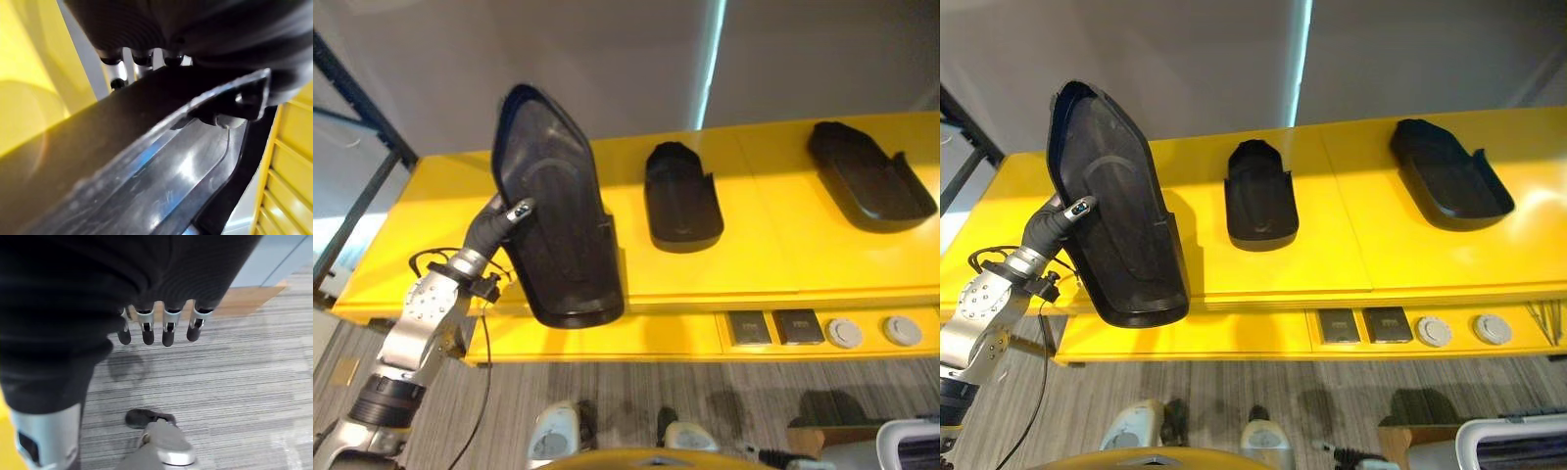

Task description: Move parts from the plastic box to the shelf.

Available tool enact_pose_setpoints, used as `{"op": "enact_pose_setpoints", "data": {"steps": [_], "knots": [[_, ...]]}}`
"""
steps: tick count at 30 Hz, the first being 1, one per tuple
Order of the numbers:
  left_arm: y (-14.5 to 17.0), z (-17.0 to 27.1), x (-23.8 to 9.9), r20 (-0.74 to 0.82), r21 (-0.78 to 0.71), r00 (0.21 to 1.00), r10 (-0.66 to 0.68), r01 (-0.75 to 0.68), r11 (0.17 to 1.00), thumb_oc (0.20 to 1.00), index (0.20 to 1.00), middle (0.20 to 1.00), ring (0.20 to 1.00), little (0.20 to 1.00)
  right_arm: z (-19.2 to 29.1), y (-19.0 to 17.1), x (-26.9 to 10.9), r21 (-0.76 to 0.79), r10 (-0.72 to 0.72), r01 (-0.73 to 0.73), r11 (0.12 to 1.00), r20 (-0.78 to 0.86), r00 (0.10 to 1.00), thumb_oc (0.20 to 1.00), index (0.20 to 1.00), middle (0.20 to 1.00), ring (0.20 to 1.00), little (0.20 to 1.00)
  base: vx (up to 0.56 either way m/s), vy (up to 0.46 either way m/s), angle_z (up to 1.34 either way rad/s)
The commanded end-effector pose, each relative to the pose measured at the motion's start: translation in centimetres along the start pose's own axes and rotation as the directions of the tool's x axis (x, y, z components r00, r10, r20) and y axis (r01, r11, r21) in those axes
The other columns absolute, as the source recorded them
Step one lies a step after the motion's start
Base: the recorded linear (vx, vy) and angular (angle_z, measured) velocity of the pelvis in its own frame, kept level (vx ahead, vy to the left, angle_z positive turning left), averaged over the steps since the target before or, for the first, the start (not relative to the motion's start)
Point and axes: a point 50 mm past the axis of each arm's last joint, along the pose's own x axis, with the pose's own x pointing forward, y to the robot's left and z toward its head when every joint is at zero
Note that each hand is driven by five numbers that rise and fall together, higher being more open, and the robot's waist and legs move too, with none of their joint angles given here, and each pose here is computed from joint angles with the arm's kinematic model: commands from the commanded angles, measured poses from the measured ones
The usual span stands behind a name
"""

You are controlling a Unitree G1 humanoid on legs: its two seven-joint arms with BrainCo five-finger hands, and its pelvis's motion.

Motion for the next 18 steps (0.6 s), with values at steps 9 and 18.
{"op": "enact_pose_setpoints", "data": {"steps": [9,18], "knots": [[4.6,3.3,-0.3,0.022,0.129,0.998,0.06,-0.063,0.99,0.2,0.2,0.2,0.2,0.2,-3.8,0.3,-0.1,-0.005,0.005,-0.006,1.0,-0.173,0.985,1.0,1.0,1.0,1.0,1.0,0.09,0.341,-0.2],[8.1,3.1,-1.0,-0.106,0.178,0.984,0.142,-0.122,0.977,0.2,0.2,0.2,0.2,0.2,-6.5,2.1,-0.3,-0.041,0.053,-0.064,0.997,-0.226,0.973,1.0,1.0,1.0,1.0,1.0,0.02,0.102,-0.24]]}}
